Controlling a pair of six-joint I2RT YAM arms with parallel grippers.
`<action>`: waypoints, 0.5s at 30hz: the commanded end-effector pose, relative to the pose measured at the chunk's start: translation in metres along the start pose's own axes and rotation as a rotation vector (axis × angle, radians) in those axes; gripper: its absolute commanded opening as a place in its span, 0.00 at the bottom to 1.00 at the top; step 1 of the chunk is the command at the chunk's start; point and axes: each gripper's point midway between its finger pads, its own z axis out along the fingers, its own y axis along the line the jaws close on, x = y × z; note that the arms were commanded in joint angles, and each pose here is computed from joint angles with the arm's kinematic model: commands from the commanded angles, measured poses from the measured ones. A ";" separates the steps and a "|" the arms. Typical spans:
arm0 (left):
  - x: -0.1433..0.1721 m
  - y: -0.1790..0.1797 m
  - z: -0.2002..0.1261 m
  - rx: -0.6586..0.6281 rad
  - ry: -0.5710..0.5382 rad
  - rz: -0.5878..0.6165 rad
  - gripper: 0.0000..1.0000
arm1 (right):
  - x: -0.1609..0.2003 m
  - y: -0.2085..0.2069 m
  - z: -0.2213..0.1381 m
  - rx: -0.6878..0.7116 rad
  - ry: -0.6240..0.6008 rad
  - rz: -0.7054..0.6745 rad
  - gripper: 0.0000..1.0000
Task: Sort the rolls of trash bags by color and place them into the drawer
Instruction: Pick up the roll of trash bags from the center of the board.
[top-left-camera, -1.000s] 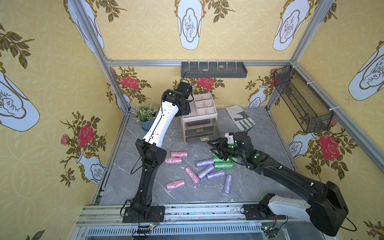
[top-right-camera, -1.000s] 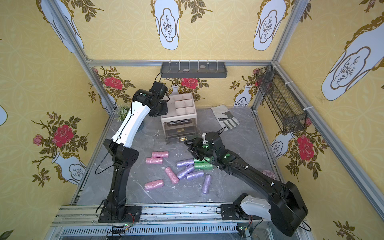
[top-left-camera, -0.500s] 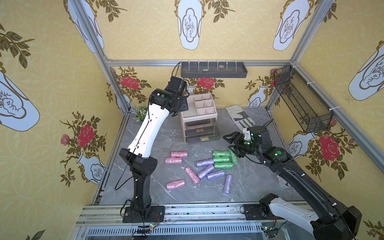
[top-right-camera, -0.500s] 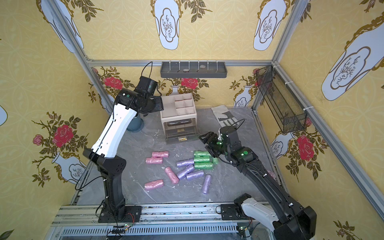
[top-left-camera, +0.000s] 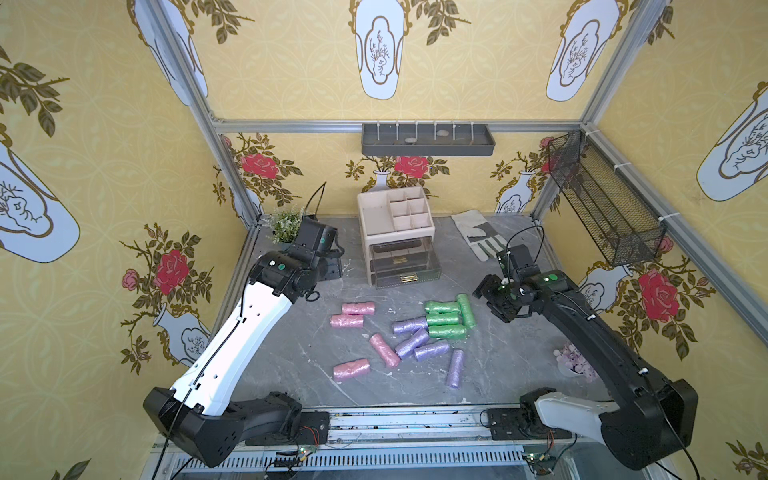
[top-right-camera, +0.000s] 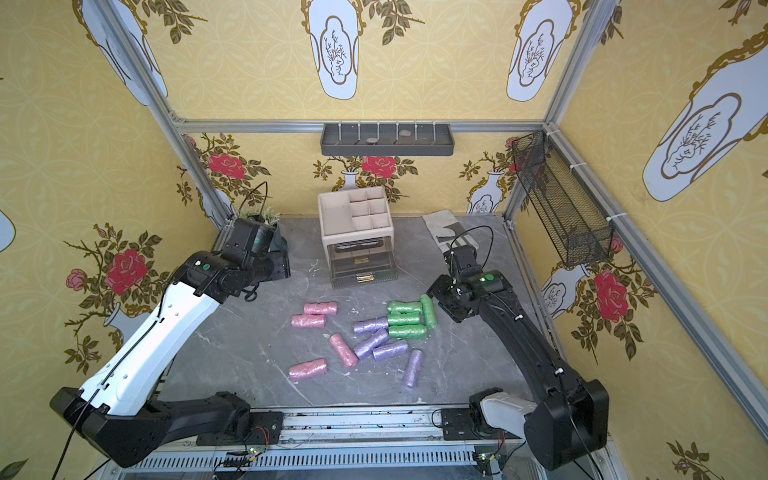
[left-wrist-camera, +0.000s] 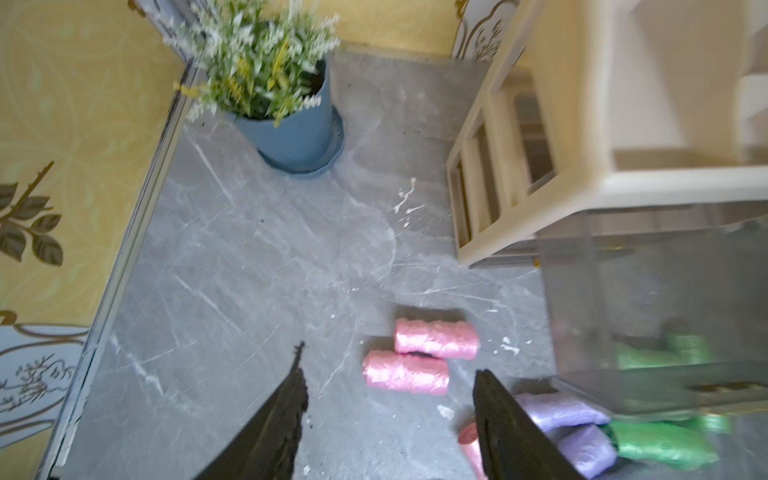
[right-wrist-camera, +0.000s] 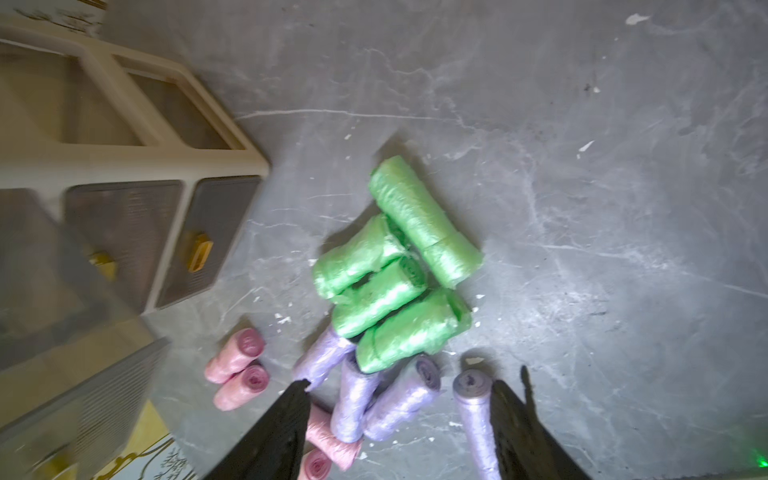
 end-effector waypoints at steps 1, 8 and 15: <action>0.014 0.005 0.015 0.032 0.009 -0.039 0.64 | -0.011 0.002 0.018 -0.022 0.022 -0.084 0.62; 0.043 0.024 0.039 0.048 0.047 -0.110 0.62 | -0.033 0.004 0.064 0.002 0.099 -0.146 0.52; 0.058 0.027 0.050 0.051 0.075 -0.116 0.62 | -0.035 0.009 0.094 0.016 0.173 -0.217 0.52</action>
